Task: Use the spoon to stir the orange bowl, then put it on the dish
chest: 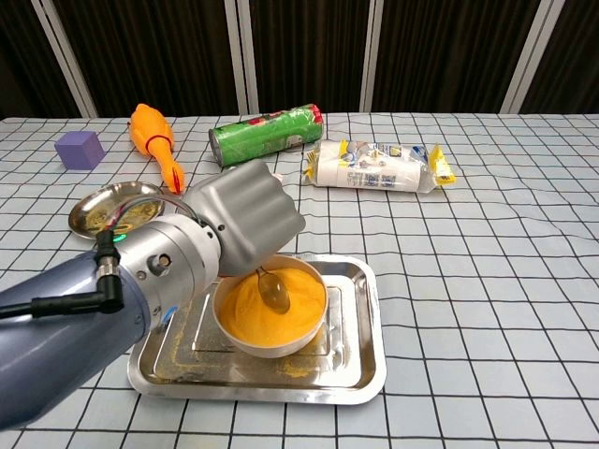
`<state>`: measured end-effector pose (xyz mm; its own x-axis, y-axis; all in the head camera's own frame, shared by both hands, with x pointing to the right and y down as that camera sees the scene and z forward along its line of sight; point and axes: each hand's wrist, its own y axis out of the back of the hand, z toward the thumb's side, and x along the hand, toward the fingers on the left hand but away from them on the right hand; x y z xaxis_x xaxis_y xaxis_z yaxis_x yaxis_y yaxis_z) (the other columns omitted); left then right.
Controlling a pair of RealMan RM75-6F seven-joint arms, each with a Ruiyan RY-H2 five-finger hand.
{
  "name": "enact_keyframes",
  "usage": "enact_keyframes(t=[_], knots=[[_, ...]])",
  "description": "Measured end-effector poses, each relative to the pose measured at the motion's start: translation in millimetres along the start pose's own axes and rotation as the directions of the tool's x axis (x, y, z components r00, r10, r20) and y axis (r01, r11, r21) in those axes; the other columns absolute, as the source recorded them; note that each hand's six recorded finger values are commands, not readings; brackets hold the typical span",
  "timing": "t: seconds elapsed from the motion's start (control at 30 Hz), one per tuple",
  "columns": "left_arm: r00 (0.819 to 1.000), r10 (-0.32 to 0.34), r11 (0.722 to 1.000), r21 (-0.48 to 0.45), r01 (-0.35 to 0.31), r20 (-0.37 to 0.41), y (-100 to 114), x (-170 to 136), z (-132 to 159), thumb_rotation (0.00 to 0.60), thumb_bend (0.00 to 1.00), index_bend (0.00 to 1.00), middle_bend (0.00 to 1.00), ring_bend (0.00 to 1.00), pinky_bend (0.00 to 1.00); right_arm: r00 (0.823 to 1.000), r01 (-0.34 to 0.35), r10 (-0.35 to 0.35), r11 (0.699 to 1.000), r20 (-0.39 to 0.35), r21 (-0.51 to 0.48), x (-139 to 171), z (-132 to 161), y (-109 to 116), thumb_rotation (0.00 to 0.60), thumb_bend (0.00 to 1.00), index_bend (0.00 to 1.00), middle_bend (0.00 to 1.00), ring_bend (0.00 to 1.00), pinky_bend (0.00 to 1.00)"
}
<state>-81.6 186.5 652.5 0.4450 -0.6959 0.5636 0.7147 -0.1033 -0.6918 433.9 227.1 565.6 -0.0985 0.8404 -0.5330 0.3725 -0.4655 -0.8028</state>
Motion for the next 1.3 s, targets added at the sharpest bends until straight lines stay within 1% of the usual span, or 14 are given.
enact_keyframes(t=[0.3, 0.5, 0.67, 0.9, 1.07, 1.3], knots=[[0.999, 0.037, 0.999, 0.003, -0.037, -0.021, 6, -3, -10, 0.600, 0.74, 0.86, 1.00, 0.99, 0.98, 1.000, -0.003, 0.003, 1.000, 0.001, -0.005, 1, 0, 0, 0.600, 0.40, 0.00, 0.00, 0.00, 0.00], [0.999, 0.036, 0.999, 0.013, -0.036, -0.037, 4, -3, -20, 0.600, 0.74, 0.86, 1.00, 0.99, 0.98, 1.000, -0.004, 0.004, 1.000, 0.004, -0.007, 1, 0, 0, 0.600, 0.40, 0.00, 0.00, 0.00, 0.00], [0.997, 0.053, 0.998, 0.036, -0.052, -0.047, 4, 0, -22, 0.600, 0.74, 0.86, 1.00, 0.99, 0.98, 1.000, -0.009, 0.009, 1.000, 0.008, -0.012, 1, -1, -1, 0.600, 0.40, 0.00, 0.00, 0.00, 0.00], [0.997, 0.070, 0.996, 0.055, -0.068, -0.037, 3, 6, -11, 0.600, 0.74, 0.86, 1.00, 1.00, 0.98, 1.000, -0.012, 0.012, 1.000, 0.016, -0.022, 0, -2, -1, 0.600, 0.40, 0.00, 0.00, 0.00, 0.00], [0.995, 0.100, 0.989, 0.113, -0.097, -0.020, 3, 8, -4, 0.600, 0.74, 0.86, 1.00, 1.00, 0.98, 1.000, -0.016, 0.017, 1.000, 0.018, -0.026, 0, -3, -1, 0.600, 0.40, 0.00, 0.00, 0.00, 0.00], [0.996, 0.089, 0.992, 0.093, -0.089, -0.004, 2, 4, 0, 0.600, 0.74, 0.86, 1.00, 1.00, 0.98, 1.000, -0.019, 0.019, 0.999, 0.016, -0.028, 0, -2, -1, 0.600, 0.40, 0.00, 0.00, 0.00, 0.00]])
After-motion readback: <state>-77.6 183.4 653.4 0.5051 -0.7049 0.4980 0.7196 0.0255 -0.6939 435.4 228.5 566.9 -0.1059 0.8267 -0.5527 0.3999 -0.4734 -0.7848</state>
